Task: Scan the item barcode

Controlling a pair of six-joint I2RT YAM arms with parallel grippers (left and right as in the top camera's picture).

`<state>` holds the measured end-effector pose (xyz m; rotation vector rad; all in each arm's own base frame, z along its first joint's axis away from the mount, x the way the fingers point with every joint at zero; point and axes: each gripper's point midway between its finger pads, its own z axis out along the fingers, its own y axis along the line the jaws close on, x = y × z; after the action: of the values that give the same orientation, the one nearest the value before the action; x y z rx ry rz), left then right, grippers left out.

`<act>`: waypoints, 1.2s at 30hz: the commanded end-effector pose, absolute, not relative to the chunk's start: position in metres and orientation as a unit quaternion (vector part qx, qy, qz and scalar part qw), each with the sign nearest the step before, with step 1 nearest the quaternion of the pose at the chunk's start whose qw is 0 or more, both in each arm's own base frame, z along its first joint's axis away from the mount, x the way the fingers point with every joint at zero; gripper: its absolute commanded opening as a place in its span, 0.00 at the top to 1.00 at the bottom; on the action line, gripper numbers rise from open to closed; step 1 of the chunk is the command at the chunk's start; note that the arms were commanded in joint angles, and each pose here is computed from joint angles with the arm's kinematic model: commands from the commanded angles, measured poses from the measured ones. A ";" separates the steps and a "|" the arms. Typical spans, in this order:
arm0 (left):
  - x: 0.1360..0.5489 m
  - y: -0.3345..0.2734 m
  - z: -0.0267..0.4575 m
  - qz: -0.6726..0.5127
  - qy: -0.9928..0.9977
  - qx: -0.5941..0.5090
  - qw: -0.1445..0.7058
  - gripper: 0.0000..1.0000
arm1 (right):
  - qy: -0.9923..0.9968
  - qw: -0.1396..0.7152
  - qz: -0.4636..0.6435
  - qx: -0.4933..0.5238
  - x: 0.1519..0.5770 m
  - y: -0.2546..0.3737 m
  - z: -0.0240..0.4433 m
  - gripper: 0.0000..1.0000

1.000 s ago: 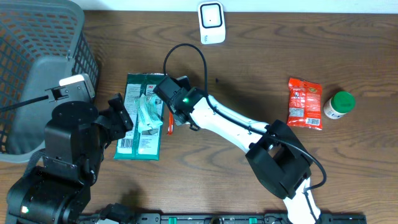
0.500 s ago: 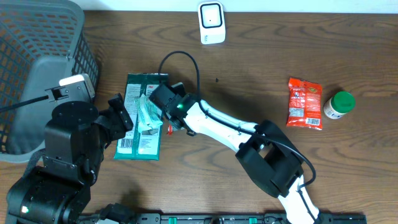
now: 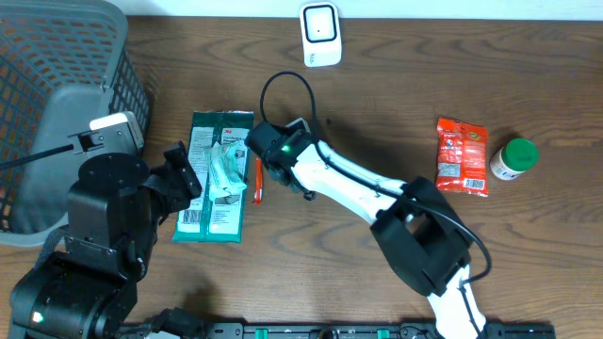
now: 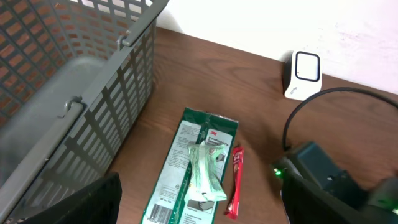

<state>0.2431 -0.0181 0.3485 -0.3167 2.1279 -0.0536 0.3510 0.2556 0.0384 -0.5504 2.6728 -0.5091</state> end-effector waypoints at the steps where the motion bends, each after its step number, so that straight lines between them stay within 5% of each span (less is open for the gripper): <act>1: 0.242 -0.015 0.350 -0.015 0.869 -0.129 0.478 0.18 | 0.949 0.192 -0.155 -0.195 0.349 0.263 0.057 0.64; 18: 0.242 -0.015 0.350 -0.015 0.869 -0.129 0.478 0.18 | 0.954 0.175 -0.162 -0.183 0.340 0.248 0.000 0.73; 22: 0.242 -0.015 0.350 -0.015 0.869 -0.129 0.478 0.18 | 0.951 0.168 -0.168 -0.196 0.335 0.248 0.000 0.79; 24: 0.242 -0.015 0.350 -0.015 0.869 -0.129 0.478 0.18 | 0.950 0.164 -0.171 -0.202 0.334 0.246 0.000 0.91; 26: 0.242 -0.015 0.350 -0.015 0.869 -0.129 0.478 0.18 | 0.951 0.169 -0.168 -0.197 0.338 0.246 0.005 0.99; 32: 0.242 -0.015 0.350 -0.015 0.869 -0.129 0.478 0.18 | 0.962 0.185 -0.107 -0.168 0.348 0.243 0.052 0.99; 36: 0.242 -0.015 0.350 -0.015 0.869 -0.129 0.478 0.18 | 0.964 0.177 0.029 -0.196 0.342 0.248 0.108 0.99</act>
<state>0.2430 -0.0182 0.3485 -0.3163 2.1280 -0.0538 0.3464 0.2402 0.0574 -0.4931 2.7468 -0.2325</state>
